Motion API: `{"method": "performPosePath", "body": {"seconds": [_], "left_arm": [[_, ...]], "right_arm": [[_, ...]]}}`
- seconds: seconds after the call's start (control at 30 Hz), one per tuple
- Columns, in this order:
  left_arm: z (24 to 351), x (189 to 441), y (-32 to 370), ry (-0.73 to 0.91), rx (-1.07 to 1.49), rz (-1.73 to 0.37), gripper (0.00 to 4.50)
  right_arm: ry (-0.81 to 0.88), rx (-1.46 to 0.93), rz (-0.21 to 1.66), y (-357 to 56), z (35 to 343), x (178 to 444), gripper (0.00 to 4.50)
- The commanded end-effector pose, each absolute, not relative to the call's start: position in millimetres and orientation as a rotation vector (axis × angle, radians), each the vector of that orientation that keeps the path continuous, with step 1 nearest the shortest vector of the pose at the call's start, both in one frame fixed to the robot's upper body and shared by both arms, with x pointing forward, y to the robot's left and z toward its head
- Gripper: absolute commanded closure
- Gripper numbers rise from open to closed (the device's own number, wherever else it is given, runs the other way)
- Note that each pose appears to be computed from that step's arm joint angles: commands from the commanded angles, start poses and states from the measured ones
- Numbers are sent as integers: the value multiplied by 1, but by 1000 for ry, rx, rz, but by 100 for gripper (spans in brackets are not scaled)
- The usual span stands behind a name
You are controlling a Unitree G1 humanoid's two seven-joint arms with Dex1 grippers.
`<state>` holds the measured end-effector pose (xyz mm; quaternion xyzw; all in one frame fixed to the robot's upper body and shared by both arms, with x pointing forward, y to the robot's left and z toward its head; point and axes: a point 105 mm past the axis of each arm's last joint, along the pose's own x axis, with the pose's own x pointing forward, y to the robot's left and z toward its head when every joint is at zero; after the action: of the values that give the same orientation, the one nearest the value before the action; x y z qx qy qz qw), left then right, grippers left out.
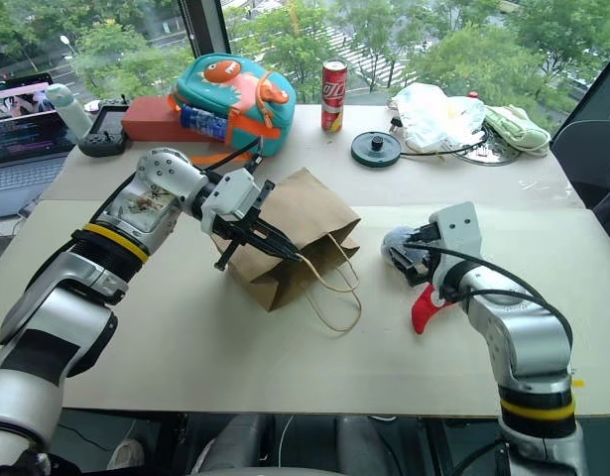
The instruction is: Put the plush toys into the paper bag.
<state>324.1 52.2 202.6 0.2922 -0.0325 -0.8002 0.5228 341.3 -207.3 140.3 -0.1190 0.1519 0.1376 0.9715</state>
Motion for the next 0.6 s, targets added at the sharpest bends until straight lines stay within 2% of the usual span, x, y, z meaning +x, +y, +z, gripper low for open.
{"method": "performPosePath", "body": {"seconds": [0.03, 0.2, 0.33, 0.47, 0.5, 0.57, 0.6], "left_arm": [[216, 324, 50, -136, 713, -1909, 450], [216, 325, 50, -141, 711, -1902, 450], [217, 326, 51, -144, 711, -1895, 450], [217, 326, 51, -147, 713, -1891, 450], [217, 326, 51, -148, 714, -1890, 450], [217, 326, 51, -150, 714, -1889, 450], [217, 326, 51, -151, 715, -1888, 450]], "right_arm": [[340, -282, 246, -218, 135, 354, 4], [446, -255, 251, -218, 110, 366, 4], [450, -213, 277, -209, 106, 366, 4], [446, -203, 259, -210, 105, 365, 91], [447, -195, 259, -209, 105, 365, 135], [451, -191, 273, -206, 103, 363, 189], [453, -190, 275, -205, 103, 363, 230]]}}
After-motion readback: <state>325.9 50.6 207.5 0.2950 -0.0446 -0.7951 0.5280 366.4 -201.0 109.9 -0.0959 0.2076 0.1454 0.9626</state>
